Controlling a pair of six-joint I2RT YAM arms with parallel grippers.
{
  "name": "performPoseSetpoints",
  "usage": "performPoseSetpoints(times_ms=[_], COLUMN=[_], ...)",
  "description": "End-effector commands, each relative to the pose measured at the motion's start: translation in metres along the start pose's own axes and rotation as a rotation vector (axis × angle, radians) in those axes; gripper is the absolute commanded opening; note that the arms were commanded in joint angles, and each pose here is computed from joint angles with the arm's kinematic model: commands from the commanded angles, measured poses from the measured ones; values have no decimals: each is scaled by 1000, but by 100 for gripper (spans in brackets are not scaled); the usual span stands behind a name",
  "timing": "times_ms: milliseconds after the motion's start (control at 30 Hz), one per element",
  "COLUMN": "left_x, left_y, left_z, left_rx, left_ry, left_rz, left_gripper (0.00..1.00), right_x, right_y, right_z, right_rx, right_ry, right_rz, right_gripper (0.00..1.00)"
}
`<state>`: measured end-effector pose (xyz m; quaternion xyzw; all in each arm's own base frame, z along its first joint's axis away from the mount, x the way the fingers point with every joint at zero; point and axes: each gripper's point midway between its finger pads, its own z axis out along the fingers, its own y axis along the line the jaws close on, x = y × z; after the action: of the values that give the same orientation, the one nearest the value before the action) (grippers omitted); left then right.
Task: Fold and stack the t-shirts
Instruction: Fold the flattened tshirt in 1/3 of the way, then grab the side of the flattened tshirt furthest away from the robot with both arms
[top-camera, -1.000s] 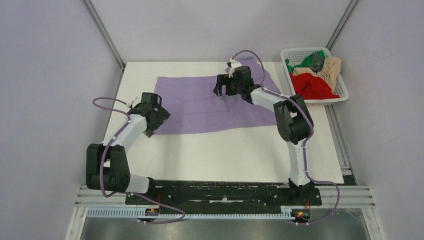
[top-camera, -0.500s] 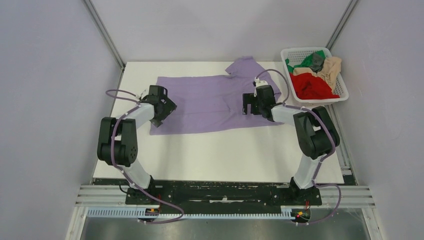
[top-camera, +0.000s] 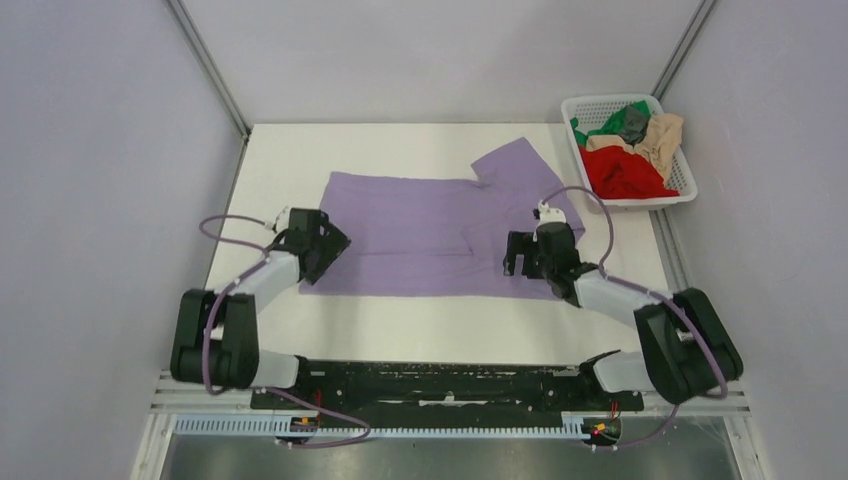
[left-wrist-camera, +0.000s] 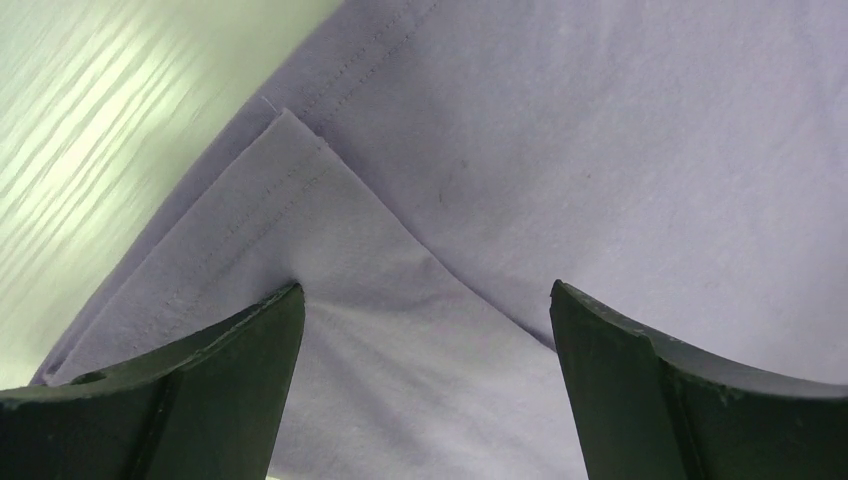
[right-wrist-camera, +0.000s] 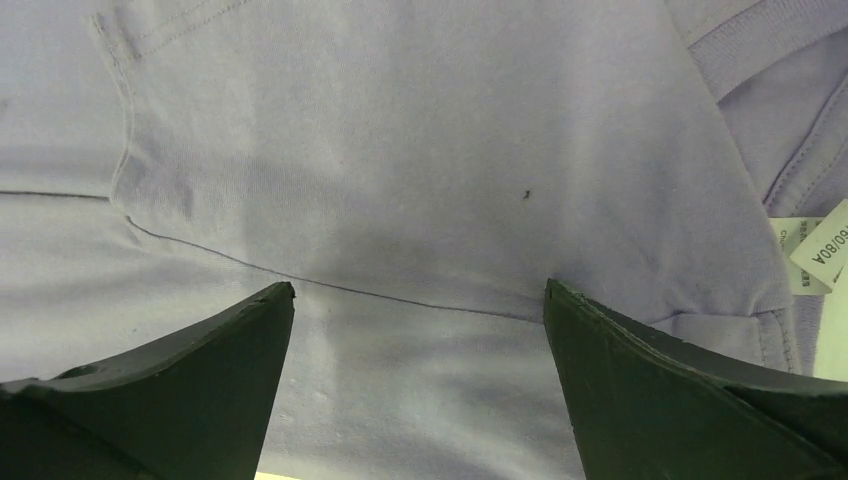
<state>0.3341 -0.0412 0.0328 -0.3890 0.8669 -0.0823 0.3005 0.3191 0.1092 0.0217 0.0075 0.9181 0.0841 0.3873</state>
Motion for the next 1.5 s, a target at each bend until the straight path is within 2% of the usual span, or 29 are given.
performPoseSetpoints(times_ms=[0,200,367,433,567,700,767,900,1100,1200,1267,1467], left_x=[59,79,81,69,22,-28,-44,-74,-116,-127,-130,-121], left_y=[82,111,108,94,50,5,-17,-48,-102,-105,-100,-103], left_z=[-26,-53,-69,-76,-98,-104,-94,-50,12,43,60,97], left_rx=[-191,-187,-126,-75,21,56,51,-62,-113,-208,-273,-299], left_ry=[128,133,120,92,-18,-111,-107,-73,-68,-59,-56,-11], left_rz=[12,-6,-22,-25,10,51,101,183,262,291,296,295], left_gripper=[100,100,100,100,100,100,100,100,99,88,86,75], right_x=[100,130,119,90,2,-70,-95,-137,-206,-228,-238,-252], right_y=[-32,-30,-13,-11,9,27,31,29,14,0,-6,-20], right_z=[-39,-70,-82,-82,-81,-70,-56,-15,38,65,80,123], right_rx=[97,47,-47,-39,-47,-61,-56,-6,86,141,159,176], right_ry=[252,285,244,175,-22,-169,-173,-148,-196,-206,-215,-241], right_rz=[18,30,-1,-44,-83,-37,-31,-28,-48,-53,-66,-59], right_gripper=[98,98,98,98,98,98,98,98,98,98,98,98])
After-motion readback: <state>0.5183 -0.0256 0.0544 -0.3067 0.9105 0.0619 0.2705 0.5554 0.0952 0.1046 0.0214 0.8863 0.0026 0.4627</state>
